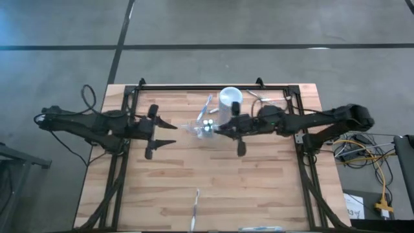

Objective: Pick & Place toothbrushing station
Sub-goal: Put the blue toothbrush into the transparent organizer

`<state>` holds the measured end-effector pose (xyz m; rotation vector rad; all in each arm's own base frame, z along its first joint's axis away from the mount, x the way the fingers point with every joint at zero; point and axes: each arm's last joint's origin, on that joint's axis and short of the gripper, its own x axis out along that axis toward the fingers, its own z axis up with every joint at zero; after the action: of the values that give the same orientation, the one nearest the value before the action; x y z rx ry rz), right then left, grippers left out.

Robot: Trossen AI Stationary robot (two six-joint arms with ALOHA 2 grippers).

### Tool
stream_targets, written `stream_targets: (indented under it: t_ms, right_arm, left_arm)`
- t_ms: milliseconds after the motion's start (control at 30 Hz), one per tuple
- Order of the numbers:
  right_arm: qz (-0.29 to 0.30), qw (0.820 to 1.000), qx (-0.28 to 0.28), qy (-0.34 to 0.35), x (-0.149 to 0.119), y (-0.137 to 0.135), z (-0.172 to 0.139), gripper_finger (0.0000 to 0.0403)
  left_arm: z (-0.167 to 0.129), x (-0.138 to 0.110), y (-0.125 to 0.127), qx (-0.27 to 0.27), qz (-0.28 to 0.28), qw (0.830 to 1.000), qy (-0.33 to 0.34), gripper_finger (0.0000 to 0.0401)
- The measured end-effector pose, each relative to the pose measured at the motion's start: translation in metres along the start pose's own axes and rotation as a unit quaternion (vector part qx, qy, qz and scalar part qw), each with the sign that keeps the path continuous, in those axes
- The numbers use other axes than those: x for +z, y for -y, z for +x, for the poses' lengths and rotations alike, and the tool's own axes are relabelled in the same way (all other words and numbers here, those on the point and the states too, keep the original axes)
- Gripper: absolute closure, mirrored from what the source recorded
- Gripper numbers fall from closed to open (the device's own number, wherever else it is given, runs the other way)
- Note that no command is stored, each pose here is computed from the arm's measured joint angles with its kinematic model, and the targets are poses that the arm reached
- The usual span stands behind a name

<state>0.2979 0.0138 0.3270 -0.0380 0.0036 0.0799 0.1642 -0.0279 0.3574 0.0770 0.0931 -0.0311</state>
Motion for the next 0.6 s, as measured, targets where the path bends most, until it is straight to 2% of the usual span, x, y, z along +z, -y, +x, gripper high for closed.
stream_targets:
  t_ms: [100, 167, 267, 367, 500, 600]
  right_arm:
    - [-0.004, 0.998, -0.057, 0.004, -0.02, 0.003, -0.018, 0.0391]
    - [-0.003, 0.994, -0.104, 0.021, -0.034, 0.007, -0.025, 0.0391]
    - [0.0, 0.984, -0.172, 0.04, -0.054, 0.016, -0.03, 0.0391]
    - [0.006, 0.977, -0.209, 0.046, -0.07, 0.027, -0.027, 0.0391]
    - [0.007, 0.971, -0.237, 0.022, -0.087, 0.042, -0.018, 0.0391]
    - [0.003, 0.968, -0.249, 0.003, -0.097, 0.051, -0.009, 0.0391]
  left_arm:
    - [-0.012, -0.014, 0.0, -0.003, -0.034, 0.999, -0.007, 0.0199]
    - [-0.016, -0.025, 0.0, -0.004, -0.058, 0.998, 0.006, 0.0228]
    - [-0.016, -0.05, 0.002, -0.005, -0.075, 0.997, 0.029, 0.0299]
    - [-0.014, -0.077, 0.004, -0.006, -0.084, 0.995, 0.061, 0.0378]
    - [-0.014, -0.106, 0.006, -0.007, -0.091, 0.99, 0.105, 0.0388]
    - [-0.016, -0.119, 0.007, -0.011, -0.091, 0.99, 0.107, 0.0392]
